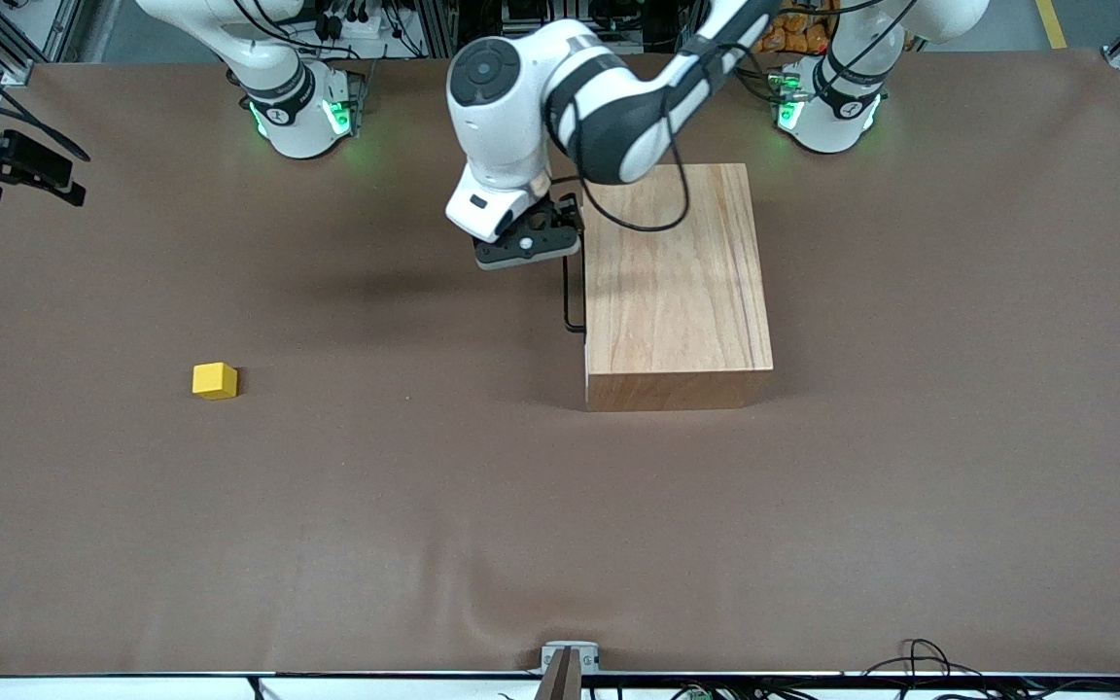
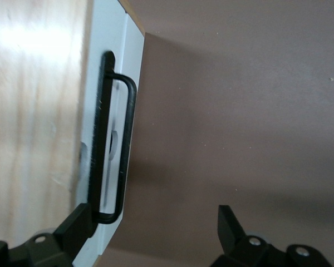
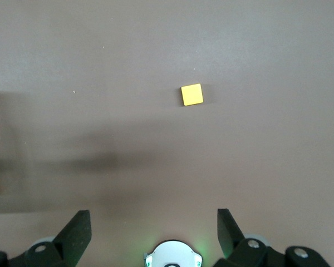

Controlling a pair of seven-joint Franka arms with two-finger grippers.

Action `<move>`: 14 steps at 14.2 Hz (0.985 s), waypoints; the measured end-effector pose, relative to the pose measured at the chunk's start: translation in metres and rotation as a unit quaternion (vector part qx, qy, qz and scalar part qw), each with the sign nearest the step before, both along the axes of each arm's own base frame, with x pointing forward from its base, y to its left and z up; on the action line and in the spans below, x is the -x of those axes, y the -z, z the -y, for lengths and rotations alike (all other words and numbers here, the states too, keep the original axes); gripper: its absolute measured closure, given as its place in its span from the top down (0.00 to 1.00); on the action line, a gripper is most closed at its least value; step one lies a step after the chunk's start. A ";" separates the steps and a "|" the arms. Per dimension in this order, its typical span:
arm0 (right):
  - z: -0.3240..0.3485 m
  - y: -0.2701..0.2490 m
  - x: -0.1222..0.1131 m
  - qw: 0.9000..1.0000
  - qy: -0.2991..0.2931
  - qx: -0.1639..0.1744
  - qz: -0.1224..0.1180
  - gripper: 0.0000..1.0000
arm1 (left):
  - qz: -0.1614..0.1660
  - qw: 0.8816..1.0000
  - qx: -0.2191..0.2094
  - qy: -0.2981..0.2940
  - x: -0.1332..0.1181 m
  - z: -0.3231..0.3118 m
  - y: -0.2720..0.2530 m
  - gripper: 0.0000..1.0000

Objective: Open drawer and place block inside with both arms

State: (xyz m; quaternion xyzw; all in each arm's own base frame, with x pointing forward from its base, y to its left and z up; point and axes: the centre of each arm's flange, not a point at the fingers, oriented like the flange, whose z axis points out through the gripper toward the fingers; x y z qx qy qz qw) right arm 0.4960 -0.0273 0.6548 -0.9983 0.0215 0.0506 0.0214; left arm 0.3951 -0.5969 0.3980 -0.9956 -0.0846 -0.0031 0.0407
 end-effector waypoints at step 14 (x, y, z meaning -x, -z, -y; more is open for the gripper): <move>0.037 0.126 -0.023 0.999 0.032 0.014 -0.016 1.00 | 0.087 0.988 -0.113 0.059 0.022 0.022 0.084 1.00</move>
